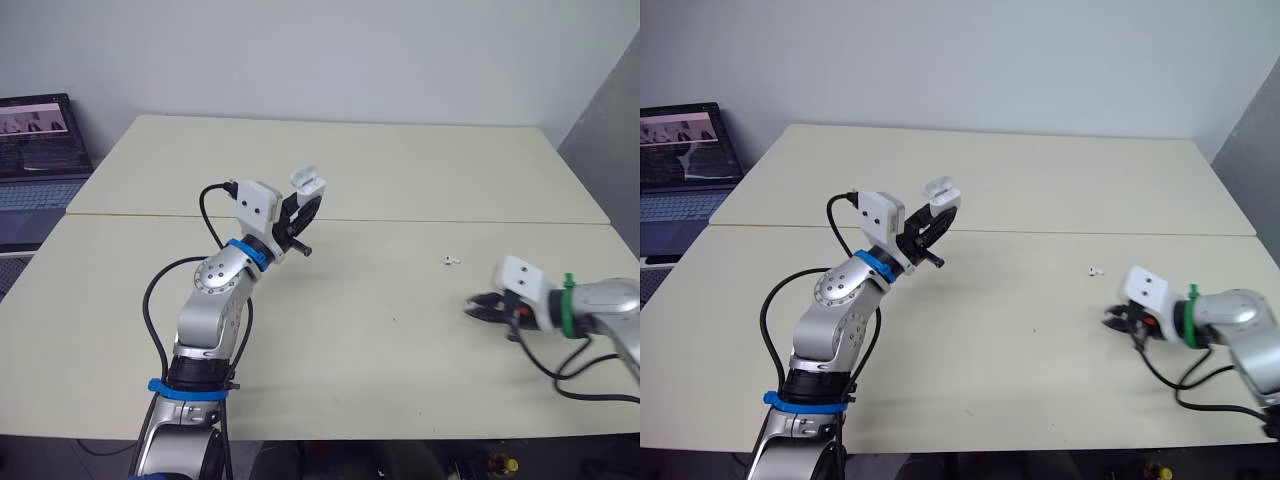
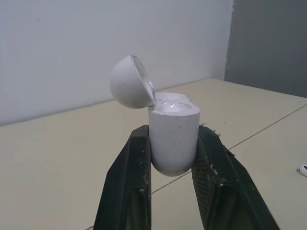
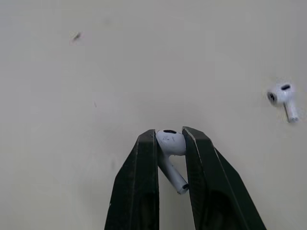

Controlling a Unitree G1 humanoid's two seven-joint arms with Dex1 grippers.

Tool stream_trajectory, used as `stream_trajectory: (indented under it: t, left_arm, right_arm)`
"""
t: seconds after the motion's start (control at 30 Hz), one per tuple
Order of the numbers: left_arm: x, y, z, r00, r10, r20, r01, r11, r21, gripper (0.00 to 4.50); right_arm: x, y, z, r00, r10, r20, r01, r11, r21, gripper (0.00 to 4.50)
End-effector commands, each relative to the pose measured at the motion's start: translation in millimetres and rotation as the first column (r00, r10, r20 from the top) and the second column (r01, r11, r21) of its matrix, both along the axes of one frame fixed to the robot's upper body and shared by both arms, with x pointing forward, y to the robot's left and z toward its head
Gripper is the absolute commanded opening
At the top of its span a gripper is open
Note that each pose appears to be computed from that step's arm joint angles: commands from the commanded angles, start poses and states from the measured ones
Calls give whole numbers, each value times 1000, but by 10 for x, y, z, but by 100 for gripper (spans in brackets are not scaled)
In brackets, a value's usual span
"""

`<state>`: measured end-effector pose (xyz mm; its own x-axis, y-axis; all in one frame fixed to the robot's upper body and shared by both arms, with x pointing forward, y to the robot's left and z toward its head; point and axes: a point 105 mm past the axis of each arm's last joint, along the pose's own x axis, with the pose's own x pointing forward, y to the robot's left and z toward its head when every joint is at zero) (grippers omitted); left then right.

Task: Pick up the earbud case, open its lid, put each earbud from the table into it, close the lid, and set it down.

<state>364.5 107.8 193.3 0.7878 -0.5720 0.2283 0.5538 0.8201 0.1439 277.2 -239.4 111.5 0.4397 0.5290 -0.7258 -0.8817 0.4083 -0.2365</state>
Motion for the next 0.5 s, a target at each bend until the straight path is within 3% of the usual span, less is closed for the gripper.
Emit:
stream_trajectory:
  t: [0.03,0.17,0.43,0.47,0.5]
  left_arm:
    - [-47,-14,101,999,5,53,-4,1000,-10,75]
    - [-74,27,83,999,16,49,-16,1000,-11,75]
    - [-126,36,27,999,28,32,-27,999,-18,75]
    - [-130,35,26,999,28,30,-28,999,-19,75]
    - [-133,37,27,999,29,29,-29,999,-19,75]
  right_arm:
    - [-85,-251,59,997,24,-70,-29,997,-67,39]
    - [-172,-652,23,991,12,-132,-43,971,-234,39]
    - [-198,-862,-95,987,-37,-158,-11,956,-292,39]
    - [-200,-870,-119,986,-44,-160,-4,957,-290,113]
    - [-208,-875,-134,985,-50,-165,1,957,-290,144]
